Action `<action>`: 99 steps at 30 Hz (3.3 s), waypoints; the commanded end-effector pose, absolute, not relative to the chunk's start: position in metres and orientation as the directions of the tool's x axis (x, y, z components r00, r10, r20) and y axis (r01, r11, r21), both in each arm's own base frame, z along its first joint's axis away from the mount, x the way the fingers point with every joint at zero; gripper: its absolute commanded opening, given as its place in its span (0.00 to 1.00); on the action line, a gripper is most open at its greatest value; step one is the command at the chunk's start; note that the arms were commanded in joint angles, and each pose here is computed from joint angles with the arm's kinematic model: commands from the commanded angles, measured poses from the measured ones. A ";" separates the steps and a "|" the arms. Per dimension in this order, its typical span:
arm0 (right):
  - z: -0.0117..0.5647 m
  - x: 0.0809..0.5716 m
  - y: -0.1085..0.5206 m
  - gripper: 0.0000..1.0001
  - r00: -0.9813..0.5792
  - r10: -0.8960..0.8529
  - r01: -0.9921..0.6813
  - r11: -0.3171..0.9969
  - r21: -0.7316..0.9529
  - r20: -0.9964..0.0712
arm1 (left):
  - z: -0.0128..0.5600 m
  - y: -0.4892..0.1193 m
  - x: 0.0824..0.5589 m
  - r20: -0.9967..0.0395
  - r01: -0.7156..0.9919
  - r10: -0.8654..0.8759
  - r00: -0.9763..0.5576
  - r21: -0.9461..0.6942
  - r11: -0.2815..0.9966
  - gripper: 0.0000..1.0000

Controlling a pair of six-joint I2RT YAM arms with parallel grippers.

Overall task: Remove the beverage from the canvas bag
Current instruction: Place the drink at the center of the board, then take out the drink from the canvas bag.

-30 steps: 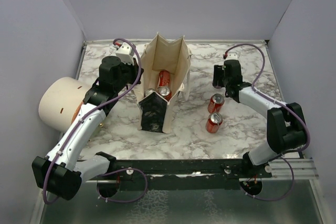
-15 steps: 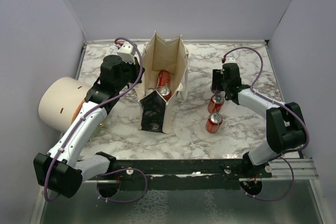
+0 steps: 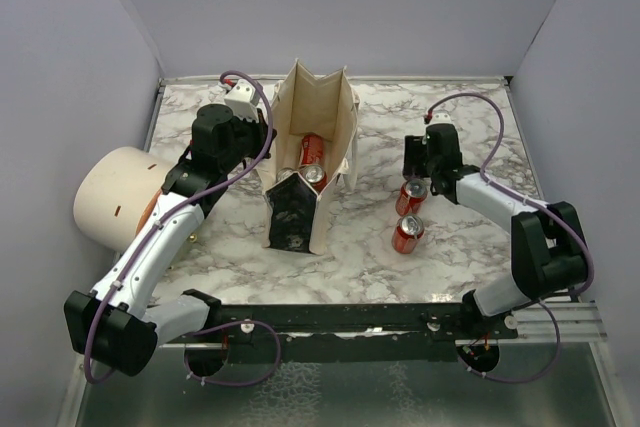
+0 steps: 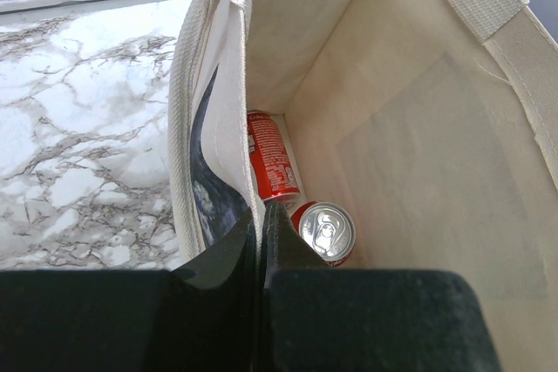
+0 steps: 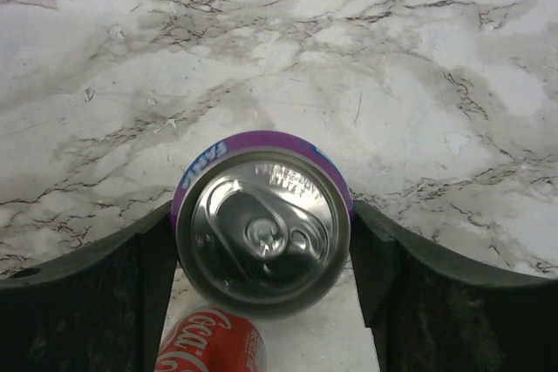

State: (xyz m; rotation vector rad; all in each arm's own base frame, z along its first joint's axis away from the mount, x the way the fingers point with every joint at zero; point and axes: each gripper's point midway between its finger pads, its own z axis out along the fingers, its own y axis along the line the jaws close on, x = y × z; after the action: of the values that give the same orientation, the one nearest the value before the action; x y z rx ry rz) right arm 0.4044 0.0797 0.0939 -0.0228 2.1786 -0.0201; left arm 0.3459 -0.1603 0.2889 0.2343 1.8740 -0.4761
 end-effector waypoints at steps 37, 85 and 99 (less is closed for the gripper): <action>0.268 0.296 0.360 0.92 0.224 -0.566 -0.942 0.083 -0.325 -0.794 | 0.418 -0.160 0.382 -0.990 0.412 -0.118 0.079 -0.076 0.908 0.00; 0.239 0.307 0.375 0.79 -0.222 -0.372 -0.728 0.678 -0.100 -0.901 | 0.467 -0.190 0.344 -0.952 0.612 -0.291 0.093 -0.176 0.771 0.00; 0.185 0.343 0.386 0.93 -0.402 -0.288 -0.540 0.841 -0.029 -0.869 | 0.466 -0.195 0.336 -0.945 0.642 -0.324 0.049 -0.219 0.735 0.00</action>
State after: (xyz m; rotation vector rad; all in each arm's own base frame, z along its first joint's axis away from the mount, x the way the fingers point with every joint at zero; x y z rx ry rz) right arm 0.3339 0.3723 0.1752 -0.7474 2.0061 0.2642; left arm 0.3607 -0.1961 0.3195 0.2744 1.7995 -0.6689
